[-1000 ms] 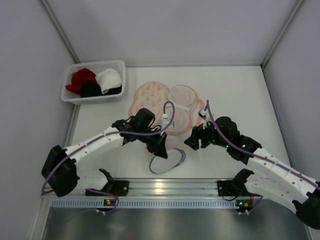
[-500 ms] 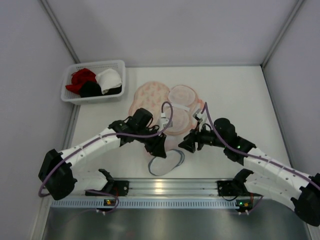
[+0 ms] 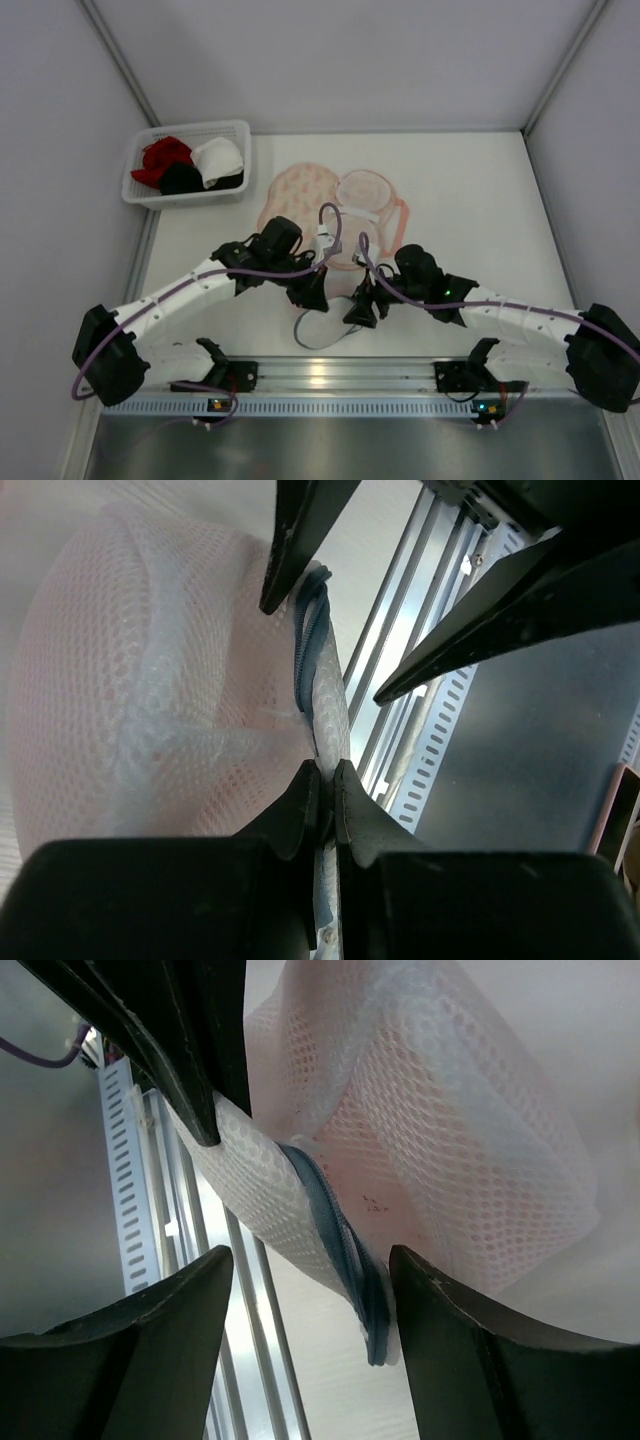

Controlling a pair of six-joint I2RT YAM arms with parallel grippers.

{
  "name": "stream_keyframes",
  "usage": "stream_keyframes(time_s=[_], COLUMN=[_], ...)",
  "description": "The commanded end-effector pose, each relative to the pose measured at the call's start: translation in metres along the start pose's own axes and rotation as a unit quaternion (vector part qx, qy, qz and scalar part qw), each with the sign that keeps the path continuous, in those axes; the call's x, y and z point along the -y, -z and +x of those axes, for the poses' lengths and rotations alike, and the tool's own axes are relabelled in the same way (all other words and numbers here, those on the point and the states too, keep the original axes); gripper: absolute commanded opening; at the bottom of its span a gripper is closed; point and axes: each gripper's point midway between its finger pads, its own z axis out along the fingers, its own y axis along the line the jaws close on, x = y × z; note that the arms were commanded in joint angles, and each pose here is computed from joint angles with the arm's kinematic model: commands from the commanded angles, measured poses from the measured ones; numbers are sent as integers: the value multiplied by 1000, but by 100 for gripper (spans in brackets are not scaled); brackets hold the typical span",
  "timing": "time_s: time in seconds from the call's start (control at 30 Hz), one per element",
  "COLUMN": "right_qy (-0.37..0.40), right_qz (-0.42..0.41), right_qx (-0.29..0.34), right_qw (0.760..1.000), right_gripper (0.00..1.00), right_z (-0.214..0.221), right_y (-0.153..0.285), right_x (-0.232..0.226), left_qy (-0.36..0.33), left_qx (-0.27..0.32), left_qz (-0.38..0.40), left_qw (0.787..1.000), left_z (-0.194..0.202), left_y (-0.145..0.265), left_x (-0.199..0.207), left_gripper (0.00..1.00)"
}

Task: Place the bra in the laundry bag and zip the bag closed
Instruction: Zip the zipper on the laundry bag.

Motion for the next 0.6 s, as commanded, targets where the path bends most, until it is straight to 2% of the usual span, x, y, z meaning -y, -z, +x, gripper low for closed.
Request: stream_keyframes(time_s=[0.0,0.1,0.17,0.2,0.23,0.3,0.33,0.4,0.57], right_qy=[72,72,66,64,59,26,8,-42,-147], right_qz=[-11,4,20,33,39,45,41,1,-68], right_qx=[43,43,54,62,68,81,86,86,104], right_qw=[996,996,996,996,995,995,995,995,981], right_gripper=[65,65,53,45,25,3,0,0,0], right_z=[-40,-44,-50,-56,-60,-73,-79,-93,-119], right_y=[-11,-16,-18,-17,-17,-14,-12,-7,15], right_x=[-10,-5,0,3,3,0,-4,-26,-68], left_qy=[-27,-30,-30,-30,-27,-20,-6,11,65], left_qx=[45,63,72,77,81,90,95,113,169], left_qz=[7,10,11,9,7,-8,-18,-45,-48], left_qw=[999,998,997,997,996,996,995,992,982], left_z=[-25,-35,-40,-43,-45,-50,-53,-66,-94], left_y=[17,25,29,31,33,36,37,42,67], left_x=[15,23,27,28,29,26,24,20,37], left_gripper=[0,0,0,0,0,0,0,0,0])
